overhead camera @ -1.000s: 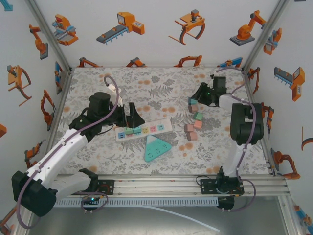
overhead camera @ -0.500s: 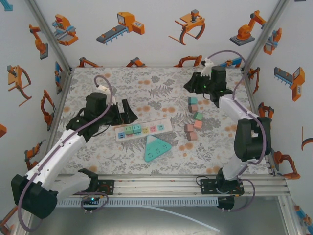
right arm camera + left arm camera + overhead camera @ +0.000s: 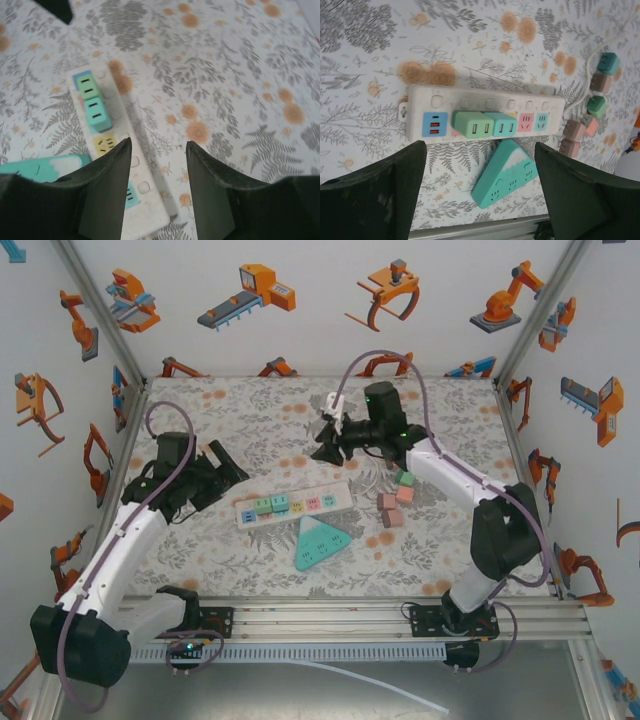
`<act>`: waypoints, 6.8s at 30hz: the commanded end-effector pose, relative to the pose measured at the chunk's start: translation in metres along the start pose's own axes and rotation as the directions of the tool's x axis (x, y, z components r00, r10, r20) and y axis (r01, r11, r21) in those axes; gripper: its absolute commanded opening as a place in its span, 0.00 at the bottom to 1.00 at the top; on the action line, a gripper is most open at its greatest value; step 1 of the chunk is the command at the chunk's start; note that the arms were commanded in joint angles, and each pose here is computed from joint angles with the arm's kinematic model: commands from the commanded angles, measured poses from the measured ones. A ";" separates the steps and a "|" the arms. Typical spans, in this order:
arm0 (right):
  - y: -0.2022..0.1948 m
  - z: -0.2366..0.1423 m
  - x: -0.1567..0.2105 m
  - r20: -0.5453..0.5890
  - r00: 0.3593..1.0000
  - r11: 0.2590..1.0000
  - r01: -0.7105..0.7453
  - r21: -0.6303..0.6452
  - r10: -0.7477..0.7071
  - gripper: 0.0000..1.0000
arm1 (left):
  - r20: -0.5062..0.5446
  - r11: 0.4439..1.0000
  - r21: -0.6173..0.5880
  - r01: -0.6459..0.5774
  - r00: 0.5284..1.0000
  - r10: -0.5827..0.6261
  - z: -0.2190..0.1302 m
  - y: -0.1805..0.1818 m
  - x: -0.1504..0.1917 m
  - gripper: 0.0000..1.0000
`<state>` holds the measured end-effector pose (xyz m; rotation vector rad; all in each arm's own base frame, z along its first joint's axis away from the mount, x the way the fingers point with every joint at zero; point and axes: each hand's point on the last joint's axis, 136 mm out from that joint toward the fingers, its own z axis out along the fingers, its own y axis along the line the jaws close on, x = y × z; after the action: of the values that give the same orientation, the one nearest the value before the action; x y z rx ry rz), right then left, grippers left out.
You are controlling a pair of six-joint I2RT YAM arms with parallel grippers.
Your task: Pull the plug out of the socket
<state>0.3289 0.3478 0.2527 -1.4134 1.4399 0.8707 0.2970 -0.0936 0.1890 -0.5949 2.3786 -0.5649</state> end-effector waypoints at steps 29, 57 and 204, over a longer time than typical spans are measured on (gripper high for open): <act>0.088 0.129 0.079 -0.129 0.976 0.922 0.118 -0.368 -0.176 0.36 | -0.361 0.979 -0.198 0.038 0.926 -0.109 0.079 0.066 0.073 0.49; 0.096 0.127 0.047 -0.075 0.982 0.918 0.133 -0.375 -0.173 0.21 | -0.427 0.941 -0.338 -0.021 0.894 -0.134 0.092 0.110 0.103 0.43; 0.014 0.014 -0.033 0.051 0.993 0.994 0.108 -0.002 -0.108 0.58 | 0.005 0.987 -0.139 -0.084 0.996 0.086 -0.011 0.015 0.023 0.97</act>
<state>0.3403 0.3527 0.2853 -1.2431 1.4311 0.8745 0.2830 -0.1096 0.1990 -0.4633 2.3796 -0.4561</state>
